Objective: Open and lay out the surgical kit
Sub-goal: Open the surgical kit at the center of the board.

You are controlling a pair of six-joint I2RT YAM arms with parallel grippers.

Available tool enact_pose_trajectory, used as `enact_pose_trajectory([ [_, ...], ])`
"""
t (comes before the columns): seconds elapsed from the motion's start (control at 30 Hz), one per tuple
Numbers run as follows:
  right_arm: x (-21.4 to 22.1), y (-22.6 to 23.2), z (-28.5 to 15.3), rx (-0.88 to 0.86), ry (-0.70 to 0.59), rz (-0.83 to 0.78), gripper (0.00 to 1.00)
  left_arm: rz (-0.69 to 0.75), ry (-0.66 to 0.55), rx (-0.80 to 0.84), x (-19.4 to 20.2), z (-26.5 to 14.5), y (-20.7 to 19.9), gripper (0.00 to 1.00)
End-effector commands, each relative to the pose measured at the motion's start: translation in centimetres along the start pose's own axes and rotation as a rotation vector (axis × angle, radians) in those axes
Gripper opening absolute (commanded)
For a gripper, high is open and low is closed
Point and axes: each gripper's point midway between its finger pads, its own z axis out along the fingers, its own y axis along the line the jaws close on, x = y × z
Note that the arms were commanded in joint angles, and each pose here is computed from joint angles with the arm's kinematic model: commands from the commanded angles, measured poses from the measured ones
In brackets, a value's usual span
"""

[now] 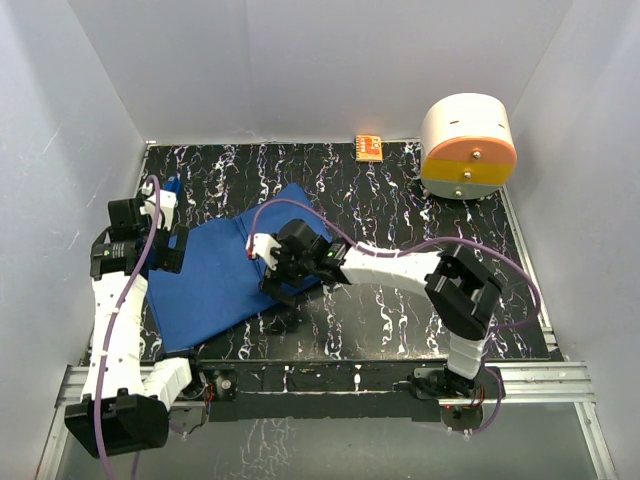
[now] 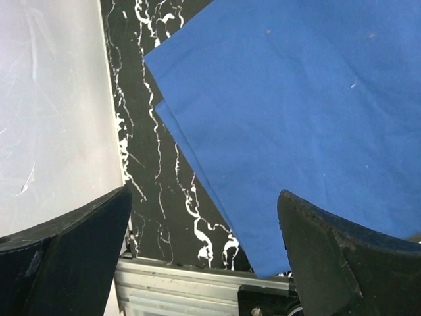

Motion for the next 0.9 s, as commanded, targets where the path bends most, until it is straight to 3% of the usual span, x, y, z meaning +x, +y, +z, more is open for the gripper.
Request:
enact_pose_trajectory([
  [0.0, -1.8, -1.1, 0.9, 0.097, 0.008, -0.102, 0.93, -0.049, -0.054, 0.044, -2.2, 0.3, -0.4, 0.91],
  [0.13, -1.5, -1.2, 2.1, 0.095, 0.050, -0.108, 0.82, -0.057, -0.069, 0.089, -2.9, 0.7, -1.1, 0.91],
  [0.53, -1.4, -1.8, 1.7, 0.127, 0.075, -0.101, 0.33, -0.068, -0.085, 0.160, -3.3, 1.9, -2.5, 0.91],
  [0.7, -3.8, -2.5, -1.4, 0.135, 0.000, -0.073, 0.17, -0.036, -0.062, 0.227, -3.2, 3.4, -3.6, 0.91],
  [0.87, -6.5, -6.1, -7.7, 0.187, -0.128, 0.002, 0.09, -0.017, -0.058, 0.263, -3.9, 4.9, -4.1, 0.91],
])
